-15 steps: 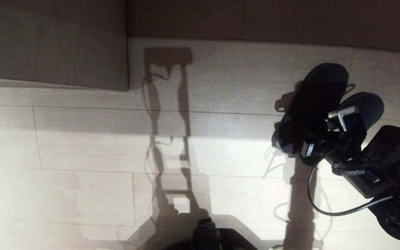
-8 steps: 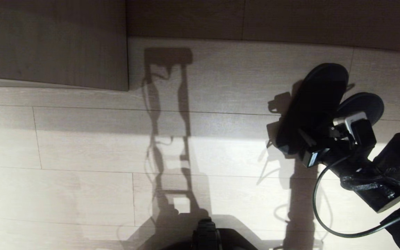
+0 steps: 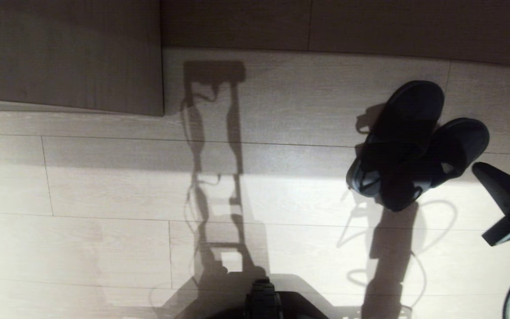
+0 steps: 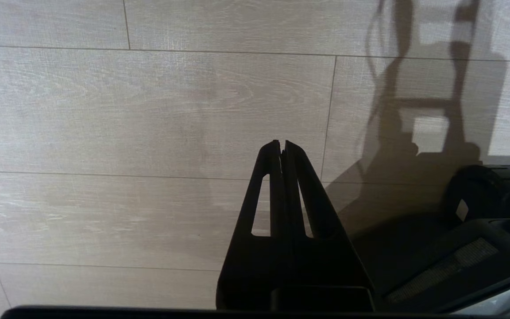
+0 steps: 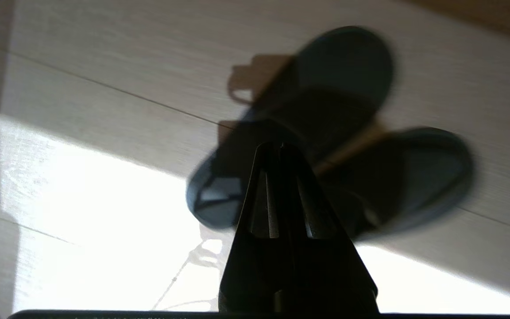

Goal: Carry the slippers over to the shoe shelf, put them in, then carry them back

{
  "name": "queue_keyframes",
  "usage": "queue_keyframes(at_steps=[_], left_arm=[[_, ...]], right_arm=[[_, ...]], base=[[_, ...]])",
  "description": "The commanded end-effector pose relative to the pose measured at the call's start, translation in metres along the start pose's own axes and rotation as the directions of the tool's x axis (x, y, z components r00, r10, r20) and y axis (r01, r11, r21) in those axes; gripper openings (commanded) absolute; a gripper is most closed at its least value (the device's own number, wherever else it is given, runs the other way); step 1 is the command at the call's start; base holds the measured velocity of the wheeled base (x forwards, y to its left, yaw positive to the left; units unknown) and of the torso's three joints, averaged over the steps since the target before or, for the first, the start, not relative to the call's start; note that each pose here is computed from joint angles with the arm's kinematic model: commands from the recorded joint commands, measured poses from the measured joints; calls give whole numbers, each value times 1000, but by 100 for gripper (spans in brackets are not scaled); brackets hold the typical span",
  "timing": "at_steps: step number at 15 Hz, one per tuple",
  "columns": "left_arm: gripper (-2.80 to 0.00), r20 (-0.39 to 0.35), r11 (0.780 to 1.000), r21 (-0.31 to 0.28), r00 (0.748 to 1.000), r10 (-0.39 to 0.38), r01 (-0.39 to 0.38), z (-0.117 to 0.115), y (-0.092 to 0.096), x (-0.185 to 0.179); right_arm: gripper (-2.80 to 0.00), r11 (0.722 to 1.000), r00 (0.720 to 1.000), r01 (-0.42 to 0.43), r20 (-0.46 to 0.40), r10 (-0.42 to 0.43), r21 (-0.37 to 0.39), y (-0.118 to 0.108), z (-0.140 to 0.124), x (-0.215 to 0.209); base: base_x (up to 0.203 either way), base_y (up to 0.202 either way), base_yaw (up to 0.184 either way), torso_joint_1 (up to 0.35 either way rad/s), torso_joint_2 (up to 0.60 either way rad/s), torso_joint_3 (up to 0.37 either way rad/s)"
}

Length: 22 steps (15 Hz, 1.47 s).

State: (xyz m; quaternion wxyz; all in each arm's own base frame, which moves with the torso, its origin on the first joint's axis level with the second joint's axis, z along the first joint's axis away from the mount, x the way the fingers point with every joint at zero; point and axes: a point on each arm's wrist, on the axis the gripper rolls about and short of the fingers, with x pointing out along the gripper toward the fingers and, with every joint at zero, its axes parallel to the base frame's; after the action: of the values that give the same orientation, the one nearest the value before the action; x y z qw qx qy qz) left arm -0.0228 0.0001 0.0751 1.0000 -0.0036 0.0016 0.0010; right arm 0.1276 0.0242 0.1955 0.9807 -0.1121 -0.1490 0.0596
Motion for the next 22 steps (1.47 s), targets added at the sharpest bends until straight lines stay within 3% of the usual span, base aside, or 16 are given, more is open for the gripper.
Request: queue_keyframes(at_steps=[1,5,7,9,12,13,15,18,20,22], left_arm=[[-280,-1,1000,0,1000,1,-1,0,0,0],[-280,0,1000,0,1000,1,-1,0,0,0],[-280,-1,1000,0,1000,0,0,0,0,0],[-280,-1,1000,0,1000,0,0,0,0,0],[-280,-1,1000,0,1000,1,-1,0,0,0],[-280,0,1000,0,1000,1,-1,0,0,0],[-280,-1,1000,0,1000,1,-1,0,0,0],[-280,0,1000,0,1000,0,0,0,0,0],[-280,0,1000,0,1000,1,-1,0,0,0],[-280,-1,1000,0,1000,1,-1,0,0,0]], right_arm=[[-280,997,989,72,128,-71,-4,-11,23,-47],[-280,981,975,196,110,-193,-13,-11,22,-122],[-280,966,965,257,48,-257,3,-6,11,-140],[-280,959,958,282,44,-283,11,-4,4,-142],[-280,960,959,281,35,-280,-15,-1,-13,-144],[-280,966,966,260,-12,-260,-13,0,-18,-144],[-280,991,983,137,-121,-135,4,6,-32,-147],[-280,999,985,10,-170,-4,34,13,-45,-161],[-280,999,977,24,-214,-15,38,16,-56,-173],[-280,993,965,103,-250,-85,62,17,-65,-179]], base=[[0,0,0,0,0,0],[0,0,0,0,0,0],[0,0,0,0,0,0],[0,0,0,0,0,0],[0,0,0,0,0,0],[0,0,0,0,0,0],[0,0,0,0,0,0],[0,0,0,0,0,0],[0,0,0,0,0,0],[0,0,0,0,0,0]])
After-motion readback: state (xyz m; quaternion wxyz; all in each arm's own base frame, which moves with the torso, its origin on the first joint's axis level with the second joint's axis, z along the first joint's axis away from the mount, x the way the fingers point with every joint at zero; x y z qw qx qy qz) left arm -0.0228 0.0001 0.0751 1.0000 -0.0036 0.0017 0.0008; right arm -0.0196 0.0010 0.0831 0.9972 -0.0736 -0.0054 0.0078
